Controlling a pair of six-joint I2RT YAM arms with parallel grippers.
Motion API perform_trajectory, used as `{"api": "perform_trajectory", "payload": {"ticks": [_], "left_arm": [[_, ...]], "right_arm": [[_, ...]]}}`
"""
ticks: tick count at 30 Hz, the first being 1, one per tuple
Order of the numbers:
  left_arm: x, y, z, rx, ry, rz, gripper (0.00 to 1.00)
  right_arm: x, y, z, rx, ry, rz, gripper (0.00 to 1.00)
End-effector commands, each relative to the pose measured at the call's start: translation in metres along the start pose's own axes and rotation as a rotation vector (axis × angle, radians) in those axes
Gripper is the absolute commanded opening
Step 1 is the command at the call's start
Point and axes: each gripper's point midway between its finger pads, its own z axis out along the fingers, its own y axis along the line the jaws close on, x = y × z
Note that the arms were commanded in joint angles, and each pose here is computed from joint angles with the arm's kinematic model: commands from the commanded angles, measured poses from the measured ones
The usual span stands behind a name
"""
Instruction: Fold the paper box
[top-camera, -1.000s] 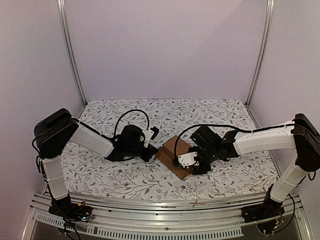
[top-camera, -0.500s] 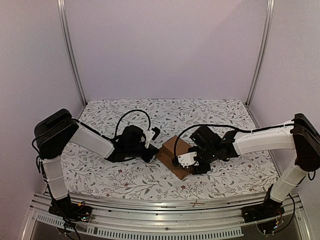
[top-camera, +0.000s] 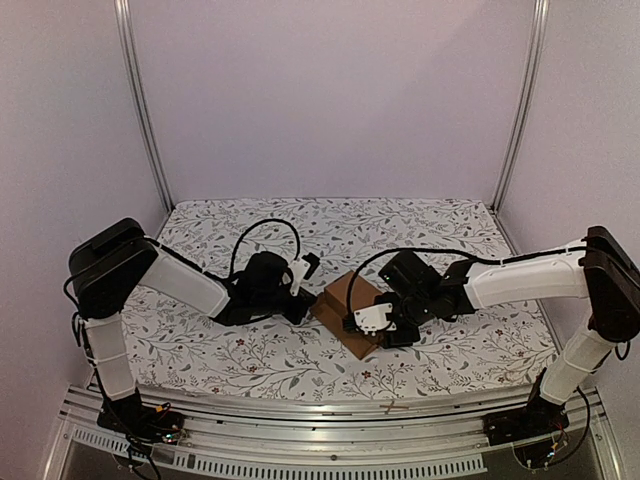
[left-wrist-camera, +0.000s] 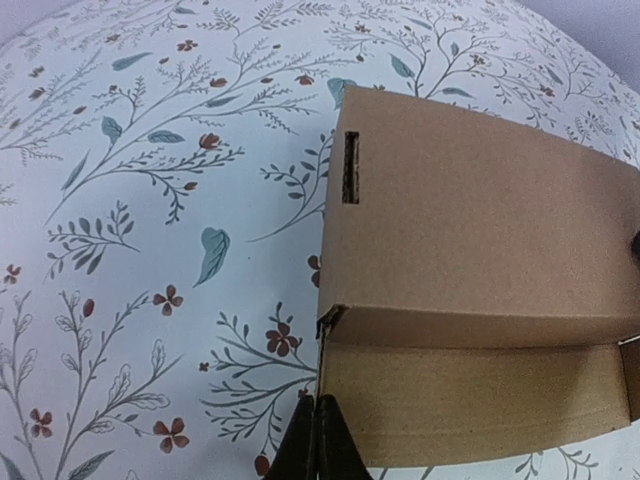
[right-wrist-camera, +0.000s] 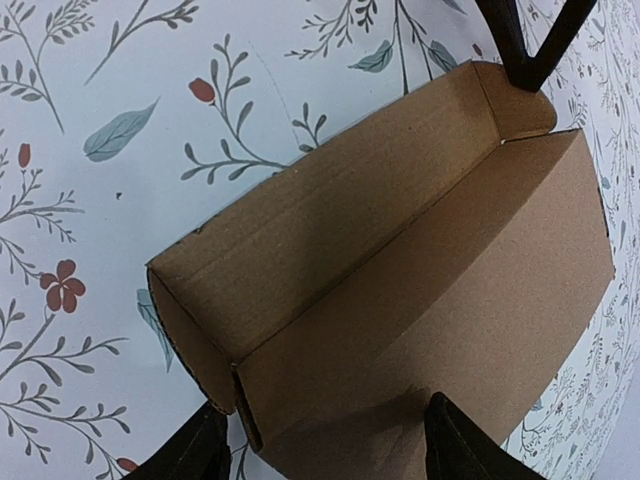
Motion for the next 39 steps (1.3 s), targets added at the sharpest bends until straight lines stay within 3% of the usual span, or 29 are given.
{"api": "perform_trajectory", "payload": {"ticks": [1,13,39], "left_arm": [[-0.016,-0.003,-0.005,-0.014,-0.04,-0.027,0.02],[-0.025,-0.022,-0.004,0.058,-0.073,0.006,0.02],[-0.036,-0.02,0.002,0.038,-0.058,-0.038,0.02]], "right_arm": [[0.012,0.031,0.012,-0.132,0.045,0.0,0.64],[0.008,0.029,0.012,-0.139,0.039,0.019,0.64],[0.008,0.035,0.014,-0.182,0.042,0.032,0.61]]}}
